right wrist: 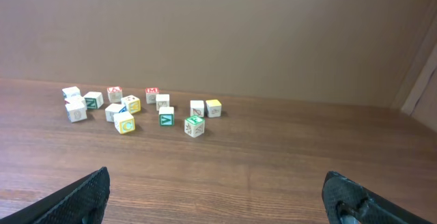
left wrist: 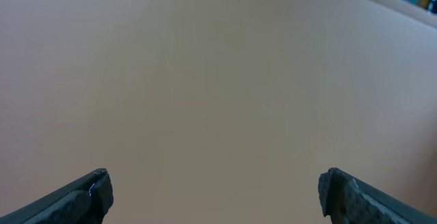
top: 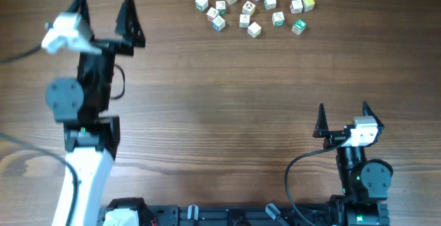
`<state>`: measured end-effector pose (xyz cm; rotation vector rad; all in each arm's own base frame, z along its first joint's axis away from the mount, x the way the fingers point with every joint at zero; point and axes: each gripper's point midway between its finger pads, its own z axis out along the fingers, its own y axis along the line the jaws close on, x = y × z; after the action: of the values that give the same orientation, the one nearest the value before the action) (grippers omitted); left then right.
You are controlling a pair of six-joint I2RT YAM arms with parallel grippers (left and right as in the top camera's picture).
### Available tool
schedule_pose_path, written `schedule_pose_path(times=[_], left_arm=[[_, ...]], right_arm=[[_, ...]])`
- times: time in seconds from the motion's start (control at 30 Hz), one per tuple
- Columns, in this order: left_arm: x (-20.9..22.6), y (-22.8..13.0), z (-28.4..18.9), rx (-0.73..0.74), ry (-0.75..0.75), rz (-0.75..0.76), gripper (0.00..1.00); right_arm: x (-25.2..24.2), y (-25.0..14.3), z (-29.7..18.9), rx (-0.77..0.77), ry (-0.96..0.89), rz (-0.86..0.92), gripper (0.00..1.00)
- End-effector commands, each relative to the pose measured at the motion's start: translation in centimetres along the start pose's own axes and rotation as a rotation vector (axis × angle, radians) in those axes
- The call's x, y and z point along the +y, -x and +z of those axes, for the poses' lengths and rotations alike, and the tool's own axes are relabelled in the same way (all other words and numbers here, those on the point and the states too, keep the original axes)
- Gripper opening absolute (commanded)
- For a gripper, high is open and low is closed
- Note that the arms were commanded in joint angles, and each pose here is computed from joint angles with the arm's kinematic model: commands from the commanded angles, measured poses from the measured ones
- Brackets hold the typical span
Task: Form a horizontal line
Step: 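Raise the left arm and reach toward the left side of the block cluster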
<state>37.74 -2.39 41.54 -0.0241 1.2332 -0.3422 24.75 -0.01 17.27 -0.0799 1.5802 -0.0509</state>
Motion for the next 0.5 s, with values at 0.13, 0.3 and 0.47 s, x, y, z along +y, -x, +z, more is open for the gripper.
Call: schedule_pose_path(times=[0.13, 0.3, 0.47], left_arm=[[0.3, -3.3, 5.0, 0.138, -0.043, -0.087, 1.00], [1.4, -5.7, 6.9, 0.188, -0.027, -0.099, 1.00], [2.3, -8.0, 8.3, 0.227, -0.014, -0.108, 1.00]], right_arm=[[0.3, 0.2, 0.0, -0.010, 0.014, 0.005, 1.00], [0.3, 0.2, 0.0, -0.010, 0.013, 0.005, 1.00], [0.3, 0.2, 0.0, -0.010, 0.013, 0.005, 1.00]])
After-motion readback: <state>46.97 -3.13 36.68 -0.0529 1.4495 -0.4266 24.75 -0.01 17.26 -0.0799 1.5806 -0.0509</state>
